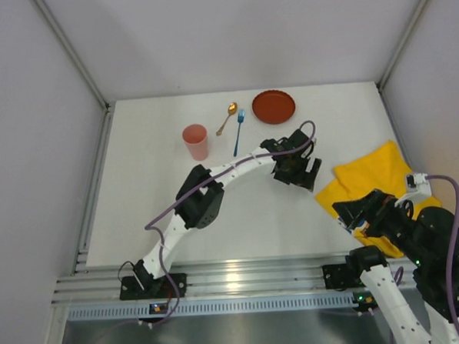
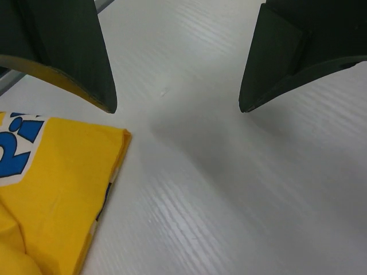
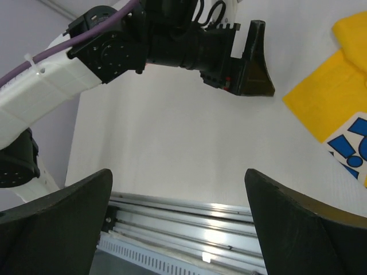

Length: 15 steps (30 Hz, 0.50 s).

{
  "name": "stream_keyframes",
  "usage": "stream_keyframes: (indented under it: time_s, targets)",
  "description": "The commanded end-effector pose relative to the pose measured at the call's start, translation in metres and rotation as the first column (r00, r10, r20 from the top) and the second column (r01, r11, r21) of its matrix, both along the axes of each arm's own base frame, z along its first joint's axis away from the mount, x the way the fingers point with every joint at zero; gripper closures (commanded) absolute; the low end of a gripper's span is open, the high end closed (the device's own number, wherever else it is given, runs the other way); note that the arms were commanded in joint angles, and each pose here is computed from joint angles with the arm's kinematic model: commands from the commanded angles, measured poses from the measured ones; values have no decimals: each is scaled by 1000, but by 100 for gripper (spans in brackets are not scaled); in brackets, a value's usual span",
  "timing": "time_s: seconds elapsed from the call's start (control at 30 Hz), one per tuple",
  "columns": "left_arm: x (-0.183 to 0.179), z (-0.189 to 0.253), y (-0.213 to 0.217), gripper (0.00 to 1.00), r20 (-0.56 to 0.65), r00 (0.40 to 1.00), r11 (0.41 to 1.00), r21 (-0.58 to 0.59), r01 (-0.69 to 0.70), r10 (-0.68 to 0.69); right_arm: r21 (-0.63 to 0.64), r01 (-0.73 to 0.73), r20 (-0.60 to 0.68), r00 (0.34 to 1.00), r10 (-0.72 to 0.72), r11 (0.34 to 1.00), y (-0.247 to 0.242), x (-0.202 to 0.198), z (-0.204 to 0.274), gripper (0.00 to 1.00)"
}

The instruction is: Set the dinner table for one person

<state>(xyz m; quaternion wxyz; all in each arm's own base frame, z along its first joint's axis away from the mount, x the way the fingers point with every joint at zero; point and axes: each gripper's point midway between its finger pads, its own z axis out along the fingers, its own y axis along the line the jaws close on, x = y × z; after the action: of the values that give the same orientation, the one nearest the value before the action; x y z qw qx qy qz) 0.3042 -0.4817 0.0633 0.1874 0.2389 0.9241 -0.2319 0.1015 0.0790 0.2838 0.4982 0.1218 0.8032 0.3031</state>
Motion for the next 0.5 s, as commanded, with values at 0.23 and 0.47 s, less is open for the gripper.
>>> stream_keyframes:
  time_s: [0.23, 0.47]
  targets:
    - [-68, 6, -73, 7, -148, 965, 960, -215, 180, -215, 30, 83, -78, 994, -80, 996, -11, -14, -13, 0]
    - [-96, -33, -87, 9, -217, 951, 966, -188, 180, -220, 10, 69, -107, 992, -67, 998, -10, -15, -18, 0]
